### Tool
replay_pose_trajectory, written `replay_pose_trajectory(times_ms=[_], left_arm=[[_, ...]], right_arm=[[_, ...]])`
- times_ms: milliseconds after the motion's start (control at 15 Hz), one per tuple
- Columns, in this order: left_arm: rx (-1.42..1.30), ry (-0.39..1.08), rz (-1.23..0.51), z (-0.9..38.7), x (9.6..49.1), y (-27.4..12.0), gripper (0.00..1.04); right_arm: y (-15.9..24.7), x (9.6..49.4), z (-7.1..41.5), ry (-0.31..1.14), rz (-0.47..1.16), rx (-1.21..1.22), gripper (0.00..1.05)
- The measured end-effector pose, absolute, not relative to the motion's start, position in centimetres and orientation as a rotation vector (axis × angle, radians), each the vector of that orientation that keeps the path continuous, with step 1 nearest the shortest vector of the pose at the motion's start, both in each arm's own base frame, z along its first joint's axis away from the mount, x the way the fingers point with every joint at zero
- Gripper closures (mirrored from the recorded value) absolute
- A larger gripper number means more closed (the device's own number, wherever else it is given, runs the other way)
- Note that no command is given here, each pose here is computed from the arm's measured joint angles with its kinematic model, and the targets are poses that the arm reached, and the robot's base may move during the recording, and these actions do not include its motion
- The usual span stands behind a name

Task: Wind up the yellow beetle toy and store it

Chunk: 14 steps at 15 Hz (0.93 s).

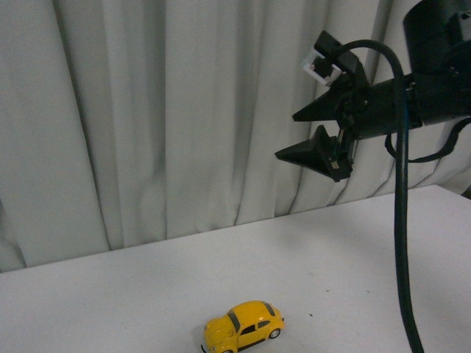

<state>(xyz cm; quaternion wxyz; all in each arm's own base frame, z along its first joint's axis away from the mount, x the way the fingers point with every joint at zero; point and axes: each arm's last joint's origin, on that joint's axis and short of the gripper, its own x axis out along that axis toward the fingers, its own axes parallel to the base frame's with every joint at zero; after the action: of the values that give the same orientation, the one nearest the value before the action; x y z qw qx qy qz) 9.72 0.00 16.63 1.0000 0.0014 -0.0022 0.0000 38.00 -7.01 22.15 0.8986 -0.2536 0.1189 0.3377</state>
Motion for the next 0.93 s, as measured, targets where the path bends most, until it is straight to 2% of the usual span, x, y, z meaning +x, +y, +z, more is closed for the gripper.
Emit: replay_pose_trajectory(times_ms=[133,333,599,932], left_arm=[[0.003,-0.004,0.000,16.6,9.7,0.0,0.07],[0.003,-0.004,0.000,16.6,9.7,0.0,0.07],[0.003,-0.004,0.000,16.6,9.7,0.0,0.07],[0.003,-0.004,0.000,16.6,9.7,0.0,0.07]], right_arm=[[-5.6,39.1,21.3,0.310,0.855,-0.631,0.07],[-3.2,39.8,17.4,0.494,1.157,-0.756,0.07],[-0.1,40.4,14.2,0.606,1.422,-0.885,0.07],[1.4,41.1,12.4,0.655,1.446,-0.919,0.07]])
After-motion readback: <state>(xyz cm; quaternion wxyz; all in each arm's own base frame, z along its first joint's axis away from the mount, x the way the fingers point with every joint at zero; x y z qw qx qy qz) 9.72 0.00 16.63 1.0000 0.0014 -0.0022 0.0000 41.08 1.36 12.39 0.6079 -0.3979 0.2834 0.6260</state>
